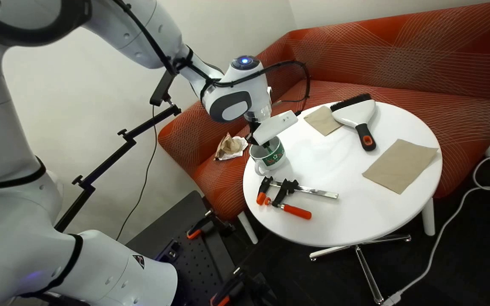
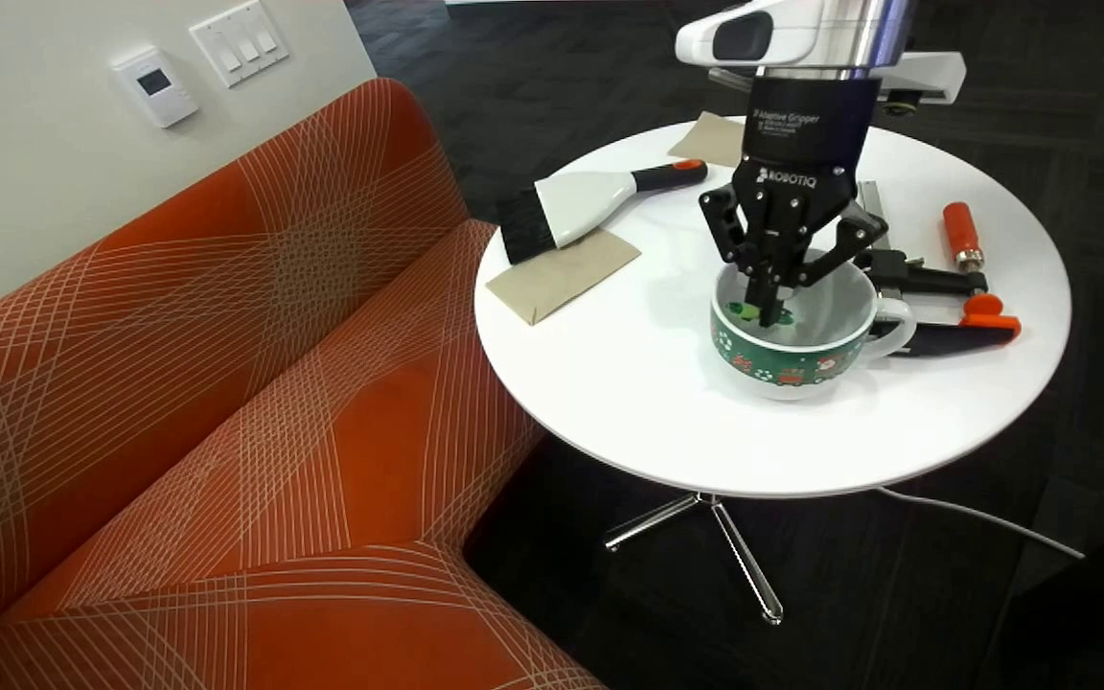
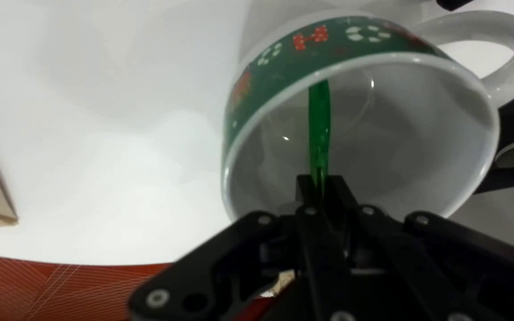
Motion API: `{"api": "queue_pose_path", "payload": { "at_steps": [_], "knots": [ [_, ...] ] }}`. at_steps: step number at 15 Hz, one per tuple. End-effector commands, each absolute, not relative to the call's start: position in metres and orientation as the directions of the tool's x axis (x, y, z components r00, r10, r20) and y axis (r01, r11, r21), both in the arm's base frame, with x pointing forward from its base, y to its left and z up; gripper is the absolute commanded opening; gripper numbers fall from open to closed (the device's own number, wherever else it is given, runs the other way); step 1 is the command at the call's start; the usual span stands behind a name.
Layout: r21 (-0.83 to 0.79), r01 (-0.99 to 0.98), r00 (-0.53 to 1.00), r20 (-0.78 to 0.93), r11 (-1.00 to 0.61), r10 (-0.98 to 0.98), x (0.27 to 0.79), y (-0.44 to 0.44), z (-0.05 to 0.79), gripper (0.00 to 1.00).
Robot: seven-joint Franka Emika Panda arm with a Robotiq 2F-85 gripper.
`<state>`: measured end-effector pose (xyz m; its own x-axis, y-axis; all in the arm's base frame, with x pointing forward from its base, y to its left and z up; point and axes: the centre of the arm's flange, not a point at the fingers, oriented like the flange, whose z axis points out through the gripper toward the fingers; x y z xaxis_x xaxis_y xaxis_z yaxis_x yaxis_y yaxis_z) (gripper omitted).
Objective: Pick up the pen from the mug cup and put it on the table.
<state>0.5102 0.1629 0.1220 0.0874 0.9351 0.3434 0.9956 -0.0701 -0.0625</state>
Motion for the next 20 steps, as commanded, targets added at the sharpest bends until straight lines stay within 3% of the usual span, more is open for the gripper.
{"api": "queue_pose_path", "payload": {
  "at_steps": [1,7,11,20],
  "knots": [
    [-0.016,0.994,0.11,0.332,-0.111,0.937,0.481,0.159,0.174,0.03],
    [0.148,0.967,0.149,0.344,-0.21,0.927,0.483,0.152,0.236,0.03],
    [0.257,0.918,0.216,0.316,-0.303,0.924,0.511,0.148,0.257,0.03],
    [0.329,0.857,0.377,0.127,-0.398,0.917,0.58,0.101,0.206,0.03]
  ]
}}
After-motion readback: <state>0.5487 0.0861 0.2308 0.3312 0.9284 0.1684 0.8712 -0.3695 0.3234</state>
